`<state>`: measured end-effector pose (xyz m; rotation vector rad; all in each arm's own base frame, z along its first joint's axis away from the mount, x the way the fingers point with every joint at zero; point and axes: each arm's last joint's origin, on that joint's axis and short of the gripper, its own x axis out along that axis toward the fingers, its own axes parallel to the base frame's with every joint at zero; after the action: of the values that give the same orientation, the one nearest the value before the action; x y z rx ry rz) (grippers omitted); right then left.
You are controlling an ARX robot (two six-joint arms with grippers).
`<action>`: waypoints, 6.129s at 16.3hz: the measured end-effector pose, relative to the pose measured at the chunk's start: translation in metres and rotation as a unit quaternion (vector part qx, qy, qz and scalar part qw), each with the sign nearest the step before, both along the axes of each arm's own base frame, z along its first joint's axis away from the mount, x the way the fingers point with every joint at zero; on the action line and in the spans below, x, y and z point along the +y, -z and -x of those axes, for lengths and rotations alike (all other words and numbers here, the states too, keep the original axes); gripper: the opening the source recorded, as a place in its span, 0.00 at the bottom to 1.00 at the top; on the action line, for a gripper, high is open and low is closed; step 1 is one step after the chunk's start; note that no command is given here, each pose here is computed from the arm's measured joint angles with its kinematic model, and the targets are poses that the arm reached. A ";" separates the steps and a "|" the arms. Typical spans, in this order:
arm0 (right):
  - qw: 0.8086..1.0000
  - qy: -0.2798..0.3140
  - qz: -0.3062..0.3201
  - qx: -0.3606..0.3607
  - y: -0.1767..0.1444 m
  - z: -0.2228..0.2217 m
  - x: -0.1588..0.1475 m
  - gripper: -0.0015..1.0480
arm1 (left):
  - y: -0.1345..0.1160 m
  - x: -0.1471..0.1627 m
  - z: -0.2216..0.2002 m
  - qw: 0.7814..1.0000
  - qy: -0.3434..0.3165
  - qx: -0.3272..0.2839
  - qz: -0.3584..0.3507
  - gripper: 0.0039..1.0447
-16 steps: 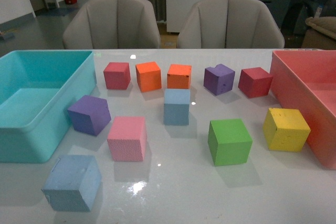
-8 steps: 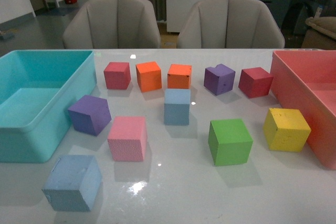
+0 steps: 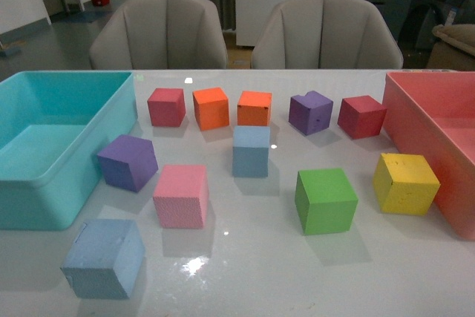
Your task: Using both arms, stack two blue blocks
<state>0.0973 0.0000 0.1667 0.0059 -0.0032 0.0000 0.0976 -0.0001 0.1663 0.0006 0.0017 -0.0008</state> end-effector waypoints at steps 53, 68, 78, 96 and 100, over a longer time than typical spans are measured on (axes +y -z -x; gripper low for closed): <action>1.000 0.000 0.000 0.000 0.000 0.000 0.000 0.94 | 0.109 -0.059 -0.174 0.917 0.110 0.383 0.015 0.86; 1.000 0.000 0.000 -0.001 0.000 0.000 0.000 0.94 | 0.017 -0.193 -0.272 0.925 0.205 0.318 -0.046 0.40; 1.000 0.000 0.000 0.000 0.000 0.000 0.000 0.94 | 0.034 -0.210 -0.370 0.925 0.112 0.363 0.019 0.40; 1.000 0.000 0.000 0.000 0.000 0.000 0.000 0.94 | 0.012 -0.212 -0.352 0.950 0.117 0.288 -0.023 0.94; 1.000 0.000 0.000 0.000 0.000 0.000 0.000 0.94 | -0.033 -0.210 -0.329 0.969 0.133 0.207 -0.028 0.94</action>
<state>0.0973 0.0000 0.1668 0.0055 -0.0036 0.0000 0.4271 -0.2101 0.1988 0.0581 0.4207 -0.2704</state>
